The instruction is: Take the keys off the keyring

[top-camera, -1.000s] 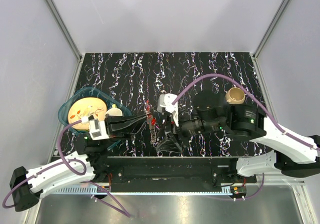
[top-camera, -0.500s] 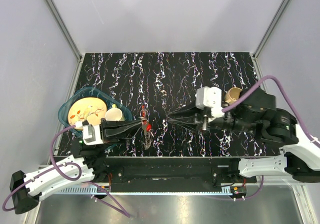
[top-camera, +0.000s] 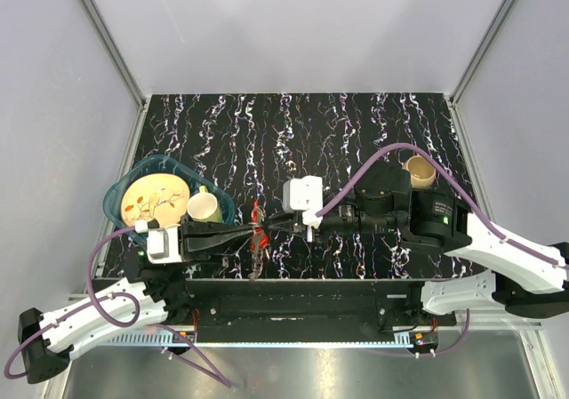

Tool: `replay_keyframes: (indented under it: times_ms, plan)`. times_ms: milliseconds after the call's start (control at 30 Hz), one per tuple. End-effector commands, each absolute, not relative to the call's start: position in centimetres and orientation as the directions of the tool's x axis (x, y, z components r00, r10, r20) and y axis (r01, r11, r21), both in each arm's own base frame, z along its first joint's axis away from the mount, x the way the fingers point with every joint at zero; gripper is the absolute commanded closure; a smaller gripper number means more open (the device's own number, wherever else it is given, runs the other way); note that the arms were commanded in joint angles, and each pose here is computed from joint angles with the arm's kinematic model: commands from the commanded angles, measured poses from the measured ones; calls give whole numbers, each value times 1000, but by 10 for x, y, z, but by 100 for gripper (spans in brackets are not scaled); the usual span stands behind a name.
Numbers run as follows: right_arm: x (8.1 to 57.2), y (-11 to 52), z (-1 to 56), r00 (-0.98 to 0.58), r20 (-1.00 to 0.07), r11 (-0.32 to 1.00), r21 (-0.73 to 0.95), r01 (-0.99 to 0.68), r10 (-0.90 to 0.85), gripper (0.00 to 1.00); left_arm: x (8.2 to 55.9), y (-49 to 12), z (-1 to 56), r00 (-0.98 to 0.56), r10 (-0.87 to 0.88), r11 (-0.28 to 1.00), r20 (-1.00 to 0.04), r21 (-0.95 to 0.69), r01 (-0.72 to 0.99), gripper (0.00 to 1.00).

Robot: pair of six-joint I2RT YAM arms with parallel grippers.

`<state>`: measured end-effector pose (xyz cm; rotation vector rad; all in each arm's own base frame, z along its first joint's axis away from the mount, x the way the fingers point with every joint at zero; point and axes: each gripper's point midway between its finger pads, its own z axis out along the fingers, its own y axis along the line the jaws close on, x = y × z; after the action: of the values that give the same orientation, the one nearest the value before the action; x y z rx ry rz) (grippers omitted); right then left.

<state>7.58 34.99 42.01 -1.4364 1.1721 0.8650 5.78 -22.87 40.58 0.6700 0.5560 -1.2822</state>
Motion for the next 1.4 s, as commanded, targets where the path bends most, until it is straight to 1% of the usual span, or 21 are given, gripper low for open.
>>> replay_keyframes:
  times_ms: [0,267,700,1100,1133,1200,1233,1367]
  plan:
    - [71,349,438,301,-943,8,-305,-952,-144,79,49,-227,415,236,-686,134,-688,200,971,100]
    - [66,345,435,279,-950,-2,-282,-960,-139,78,52,-231,412,240,-675,137,-698,201,970,100]
    - [64,350,418,257,-950,-29,-256,-966,-176,82,55,-232,411,229,-675,140,-702,183,973,100]
    - [63,357,410,241,-949,-51,-236,-970,-204,83,54,-241,408,214,-656,108,-724,190,976,100]
    - [63,358,410,239,-948,-51,-233,-971,-208,88,55,-239,408,214,-660,114,-720,185,976,100]
    - [63,357,404,222,-946,-51,-216,-975,-237,92,55,-238,409,216,-662,119,-717,185,976,100]
    - [62,357,402,219,-945,-57,-211,-976,-244,99,55,-238,408,215,-660,119,-720,182,976,100]
    - [64,358,380,191,-924,-67,-179,-982,-332,100,53,-238,408,215,-653,112,-726,188,976,100]
